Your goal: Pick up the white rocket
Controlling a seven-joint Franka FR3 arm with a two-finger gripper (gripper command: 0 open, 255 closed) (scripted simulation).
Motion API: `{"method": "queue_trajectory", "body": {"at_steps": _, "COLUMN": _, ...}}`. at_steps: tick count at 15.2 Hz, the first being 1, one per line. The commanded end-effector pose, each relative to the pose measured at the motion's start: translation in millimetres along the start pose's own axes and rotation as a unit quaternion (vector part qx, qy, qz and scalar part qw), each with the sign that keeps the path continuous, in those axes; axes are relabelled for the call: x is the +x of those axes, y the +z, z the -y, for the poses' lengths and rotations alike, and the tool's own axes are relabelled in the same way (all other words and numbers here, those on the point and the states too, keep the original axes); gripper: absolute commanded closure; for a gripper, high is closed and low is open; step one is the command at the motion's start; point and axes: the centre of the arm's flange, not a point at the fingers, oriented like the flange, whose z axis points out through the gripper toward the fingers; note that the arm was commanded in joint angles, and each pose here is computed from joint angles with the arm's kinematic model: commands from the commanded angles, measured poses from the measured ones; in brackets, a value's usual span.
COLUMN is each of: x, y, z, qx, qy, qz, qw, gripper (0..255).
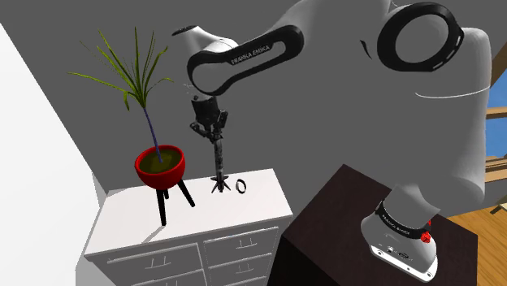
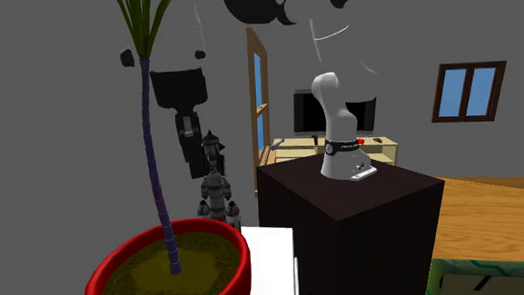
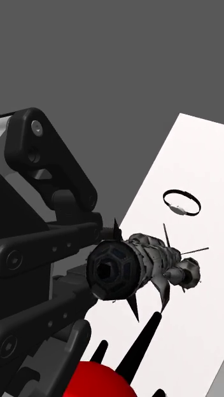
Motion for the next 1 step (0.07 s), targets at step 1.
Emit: {"method": "queue_trajectory", "body": {"at_steps": 1, "x": -0.2, "y": -3.0, "z": 0.0, "qx": 0.000, "qy": 0.000, "qz": 0.000, "qw": 1.0000, "gripper": 255}}
